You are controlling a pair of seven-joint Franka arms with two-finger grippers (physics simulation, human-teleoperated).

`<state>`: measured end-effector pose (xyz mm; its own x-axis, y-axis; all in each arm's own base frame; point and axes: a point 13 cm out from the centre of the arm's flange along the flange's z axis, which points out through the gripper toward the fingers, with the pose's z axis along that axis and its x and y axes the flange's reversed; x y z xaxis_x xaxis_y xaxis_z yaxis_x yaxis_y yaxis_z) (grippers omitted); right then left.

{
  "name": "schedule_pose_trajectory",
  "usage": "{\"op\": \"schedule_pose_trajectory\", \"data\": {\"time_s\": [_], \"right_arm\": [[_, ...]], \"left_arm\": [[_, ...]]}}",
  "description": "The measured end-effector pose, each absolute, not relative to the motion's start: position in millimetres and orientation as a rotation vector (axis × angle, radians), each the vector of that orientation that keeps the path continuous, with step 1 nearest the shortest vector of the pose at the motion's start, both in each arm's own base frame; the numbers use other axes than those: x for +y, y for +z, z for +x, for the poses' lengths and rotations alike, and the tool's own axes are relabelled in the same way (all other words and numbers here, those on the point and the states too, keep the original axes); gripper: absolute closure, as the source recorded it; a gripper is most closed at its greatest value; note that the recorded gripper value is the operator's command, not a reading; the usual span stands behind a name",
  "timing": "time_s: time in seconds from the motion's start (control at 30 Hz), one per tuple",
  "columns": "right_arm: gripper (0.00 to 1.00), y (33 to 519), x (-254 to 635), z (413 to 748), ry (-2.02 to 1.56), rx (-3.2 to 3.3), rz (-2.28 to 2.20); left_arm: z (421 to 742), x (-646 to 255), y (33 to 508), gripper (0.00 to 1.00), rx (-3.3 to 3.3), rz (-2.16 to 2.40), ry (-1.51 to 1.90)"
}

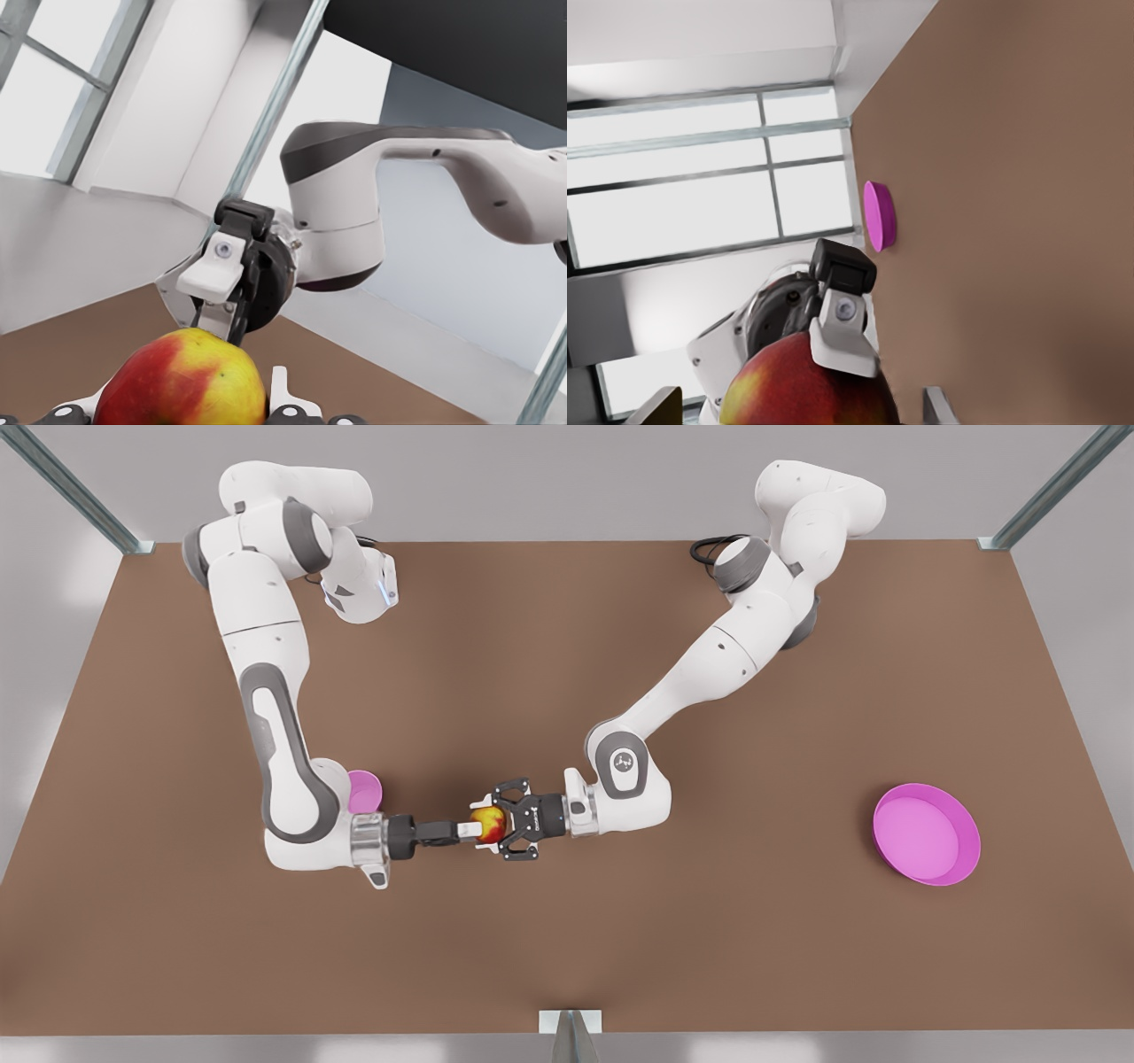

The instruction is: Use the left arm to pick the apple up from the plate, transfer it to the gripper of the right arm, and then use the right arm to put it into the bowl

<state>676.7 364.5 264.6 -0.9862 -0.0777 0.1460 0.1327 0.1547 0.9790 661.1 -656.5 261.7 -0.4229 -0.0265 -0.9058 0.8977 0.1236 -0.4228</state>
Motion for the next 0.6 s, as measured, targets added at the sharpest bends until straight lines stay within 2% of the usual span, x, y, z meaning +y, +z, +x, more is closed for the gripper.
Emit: {"op": "schedule_pose_trajectory", "data": {"time_s": [0.4,0.47,0.53,0.57,0.6], "right_arm": [[0.00,253.8,389.6,664.0,-1.926,-2.274,-0.014],[0.29,252.4,392.7,661.1,-1.924,-2.272,-0.008],[0.29,251.3,393.0,660.3,-1.925,-2.272,-0.006],[0.32,251.0,392.8,660.3,-1.927,-2.272,-0.005],[0.39,250.4,392.4,660.2,-1.928,-2.273,-0.004]], "left_arm": [[658.9,-658.4,260.4,0.26,1.545,0.916,-1.380],[658.9,-658.3,260.3,0.26,1.541,0.920,-1.375],[659.4,-657.9,260.3,0.26,1.537,0.923,-1.371],[659.3,-658.0,260.3,0.26,1.536,0.925,-1.369],[659.3,-658.1,260.3,0.26,1.534,0.926,-1.367]]}}
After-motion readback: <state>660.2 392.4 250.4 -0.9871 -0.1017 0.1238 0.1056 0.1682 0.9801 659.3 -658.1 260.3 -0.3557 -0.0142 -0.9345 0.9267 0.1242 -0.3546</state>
